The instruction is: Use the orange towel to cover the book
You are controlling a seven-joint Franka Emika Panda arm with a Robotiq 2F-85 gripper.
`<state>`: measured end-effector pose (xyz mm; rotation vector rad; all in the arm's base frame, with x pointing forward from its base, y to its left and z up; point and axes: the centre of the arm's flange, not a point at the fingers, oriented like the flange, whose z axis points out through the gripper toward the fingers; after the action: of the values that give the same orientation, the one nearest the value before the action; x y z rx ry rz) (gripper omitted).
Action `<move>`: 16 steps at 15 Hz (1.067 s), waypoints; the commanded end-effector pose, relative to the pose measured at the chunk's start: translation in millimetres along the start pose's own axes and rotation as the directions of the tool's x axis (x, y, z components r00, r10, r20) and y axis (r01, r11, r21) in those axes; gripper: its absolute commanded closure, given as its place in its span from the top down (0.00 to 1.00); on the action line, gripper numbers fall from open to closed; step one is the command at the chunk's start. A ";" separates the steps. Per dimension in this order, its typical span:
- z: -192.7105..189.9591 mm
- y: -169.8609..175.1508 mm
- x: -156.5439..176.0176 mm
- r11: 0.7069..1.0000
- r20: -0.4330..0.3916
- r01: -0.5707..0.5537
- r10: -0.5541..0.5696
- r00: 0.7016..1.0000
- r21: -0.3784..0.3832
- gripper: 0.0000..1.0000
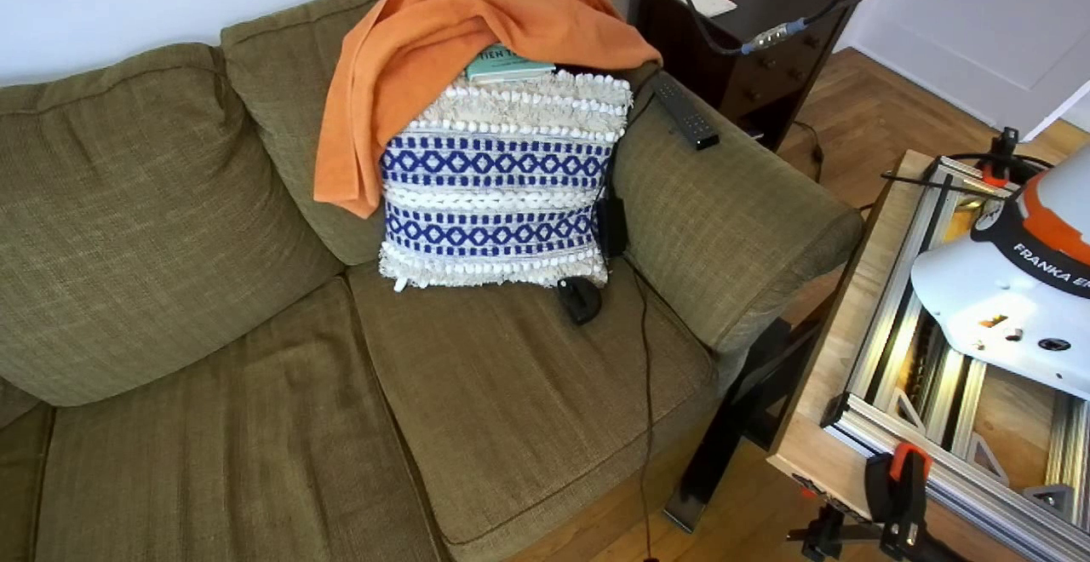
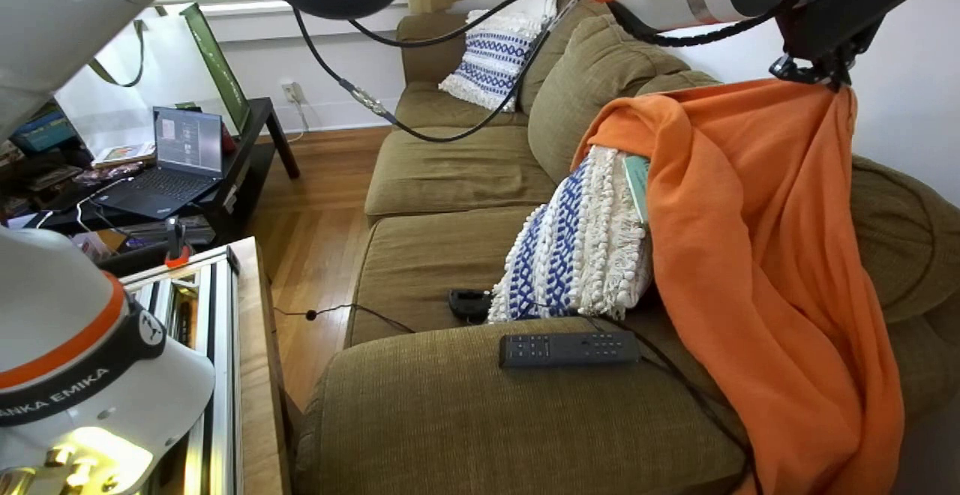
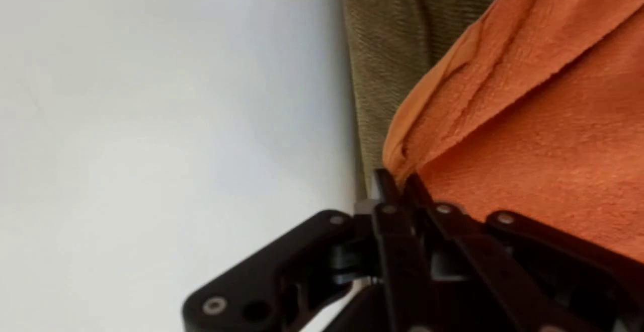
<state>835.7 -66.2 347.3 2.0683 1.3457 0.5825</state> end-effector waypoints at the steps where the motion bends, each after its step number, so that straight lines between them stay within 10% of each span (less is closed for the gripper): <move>1: 2.8 28.0 14.7 0.983 0.006 -0.062 0.064 0.998 -0.175 0.02; 9: 14.6 38.2 20.0 0.918 -0.003 -0.157 0.167 0.986 -0.364 0.02; 16: 45.6 12.3 35.2 0.931 -0.013 -0.159 0.164 0.986 -0.328 0.02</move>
<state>853.8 -52.4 338.2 1.9451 0.9947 0.7802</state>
